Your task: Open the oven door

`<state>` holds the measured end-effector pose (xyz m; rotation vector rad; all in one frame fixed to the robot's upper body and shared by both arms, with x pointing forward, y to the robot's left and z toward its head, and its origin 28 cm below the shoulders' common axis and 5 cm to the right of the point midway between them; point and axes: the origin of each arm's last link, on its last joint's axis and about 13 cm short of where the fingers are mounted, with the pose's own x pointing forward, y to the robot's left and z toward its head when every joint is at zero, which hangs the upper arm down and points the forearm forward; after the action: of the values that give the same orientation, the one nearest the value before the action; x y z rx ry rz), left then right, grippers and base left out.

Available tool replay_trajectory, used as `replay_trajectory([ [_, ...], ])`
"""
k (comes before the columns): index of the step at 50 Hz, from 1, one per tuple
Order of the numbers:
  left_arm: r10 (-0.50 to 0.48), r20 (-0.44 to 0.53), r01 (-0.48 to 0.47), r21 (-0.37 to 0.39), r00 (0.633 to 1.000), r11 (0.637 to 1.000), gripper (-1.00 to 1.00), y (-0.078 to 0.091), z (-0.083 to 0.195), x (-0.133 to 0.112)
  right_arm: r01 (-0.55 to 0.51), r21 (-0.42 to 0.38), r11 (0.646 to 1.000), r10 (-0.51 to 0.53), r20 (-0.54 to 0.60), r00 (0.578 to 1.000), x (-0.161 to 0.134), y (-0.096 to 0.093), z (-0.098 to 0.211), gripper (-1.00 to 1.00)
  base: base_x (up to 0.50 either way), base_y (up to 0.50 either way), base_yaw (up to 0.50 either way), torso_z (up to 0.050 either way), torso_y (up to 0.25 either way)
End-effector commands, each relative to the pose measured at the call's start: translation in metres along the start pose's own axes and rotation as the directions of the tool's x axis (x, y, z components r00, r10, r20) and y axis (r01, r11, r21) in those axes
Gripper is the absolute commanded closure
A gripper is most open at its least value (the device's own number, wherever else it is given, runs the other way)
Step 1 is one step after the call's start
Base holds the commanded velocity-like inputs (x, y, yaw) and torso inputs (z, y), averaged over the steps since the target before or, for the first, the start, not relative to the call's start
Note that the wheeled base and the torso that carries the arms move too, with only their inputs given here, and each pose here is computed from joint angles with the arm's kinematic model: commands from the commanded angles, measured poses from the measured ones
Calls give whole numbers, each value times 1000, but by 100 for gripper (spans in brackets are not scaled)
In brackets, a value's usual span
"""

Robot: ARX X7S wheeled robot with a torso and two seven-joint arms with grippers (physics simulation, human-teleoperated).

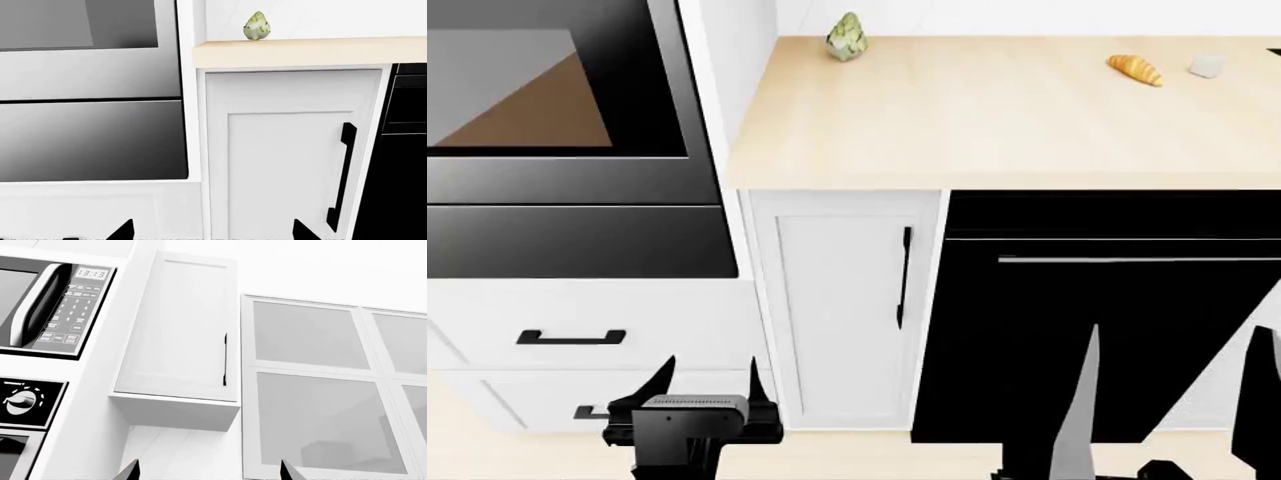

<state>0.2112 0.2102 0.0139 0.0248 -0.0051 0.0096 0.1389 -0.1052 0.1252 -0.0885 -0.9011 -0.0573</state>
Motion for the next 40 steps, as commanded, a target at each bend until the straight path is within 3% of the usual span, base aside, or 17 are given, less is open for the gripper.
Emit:
replay_trajectory([
  [1,-4,-5,4,1,1000,1000,-100,0,0,0,2,8,1000,-2,-5,1000,1,0,0,-100,0,0,0,-32,0],
  [40,-8,-2,8,4,1000,1000,-100,0,1,0,5,5,1000,-5,-2,1000,0,-1,0,-100,0,0,0,-37,0],
])
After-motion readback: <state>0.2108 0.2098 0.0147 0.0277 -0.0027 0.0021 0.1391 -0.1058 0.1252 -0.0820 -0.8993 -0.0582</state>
